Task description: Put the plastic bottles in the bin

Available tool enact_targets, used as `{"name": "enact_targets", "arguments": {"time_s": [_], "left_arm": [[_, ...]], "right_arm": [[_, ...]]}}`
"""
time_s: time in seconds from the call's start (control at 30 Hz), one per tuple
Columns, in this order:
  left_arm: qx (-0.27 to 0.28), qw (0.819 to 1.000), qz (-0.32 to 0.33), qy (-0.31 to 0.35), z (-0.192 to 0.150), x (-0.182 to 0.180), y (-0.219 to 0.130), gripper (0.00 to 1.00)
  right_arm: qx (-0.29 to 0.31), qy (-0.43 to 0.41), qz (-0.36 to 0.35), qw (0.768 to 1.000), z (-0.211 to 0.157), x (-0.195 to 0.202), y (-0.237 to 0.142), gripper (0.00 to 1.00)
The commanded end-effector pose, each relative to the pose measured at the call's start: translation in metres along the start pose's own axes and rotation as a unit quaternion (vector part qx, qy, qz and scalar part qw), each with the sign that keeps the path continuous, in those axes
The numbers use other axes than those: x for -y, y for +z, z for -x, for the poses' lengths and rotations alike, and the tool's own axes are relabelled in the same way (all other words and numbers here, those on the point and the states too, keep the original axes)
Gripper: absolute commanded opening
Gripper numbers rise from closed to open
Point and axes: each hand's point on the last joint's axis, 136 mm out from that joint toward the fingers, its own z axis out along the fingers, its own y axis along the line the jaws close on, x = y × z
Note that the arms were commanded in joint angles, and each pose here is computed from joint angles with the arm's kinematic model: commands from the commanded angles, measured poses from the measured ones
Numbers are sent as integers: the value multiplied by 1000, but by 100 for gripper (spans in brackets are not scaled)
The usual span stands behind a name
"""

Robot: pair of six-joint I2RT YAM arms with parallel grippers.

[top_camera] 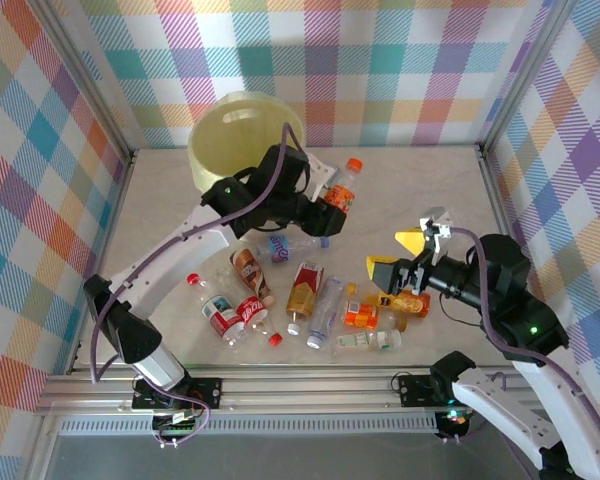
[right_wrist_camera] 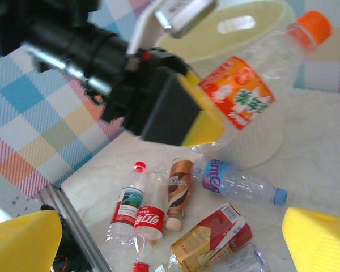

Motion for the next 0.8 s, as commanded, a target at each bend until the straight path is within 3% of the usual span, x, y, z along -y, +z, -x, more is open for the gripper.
{"name": "enact_targets", "arguments": {"time_s": [0.0,0.43,0.77], "left_arm": [[-8,999,49,-12,8,-22,-10,47],[70,983,156,-62,70,-103,-69,47],[48,976,202,-67,70,-167,-78,48]], "right_arm": [[-1,-51,41,998,4,-19,-9,100],[87,-96,34,991,39,-30,-33,100],[91,-86,2,992,42,-19,-31,100]]}}
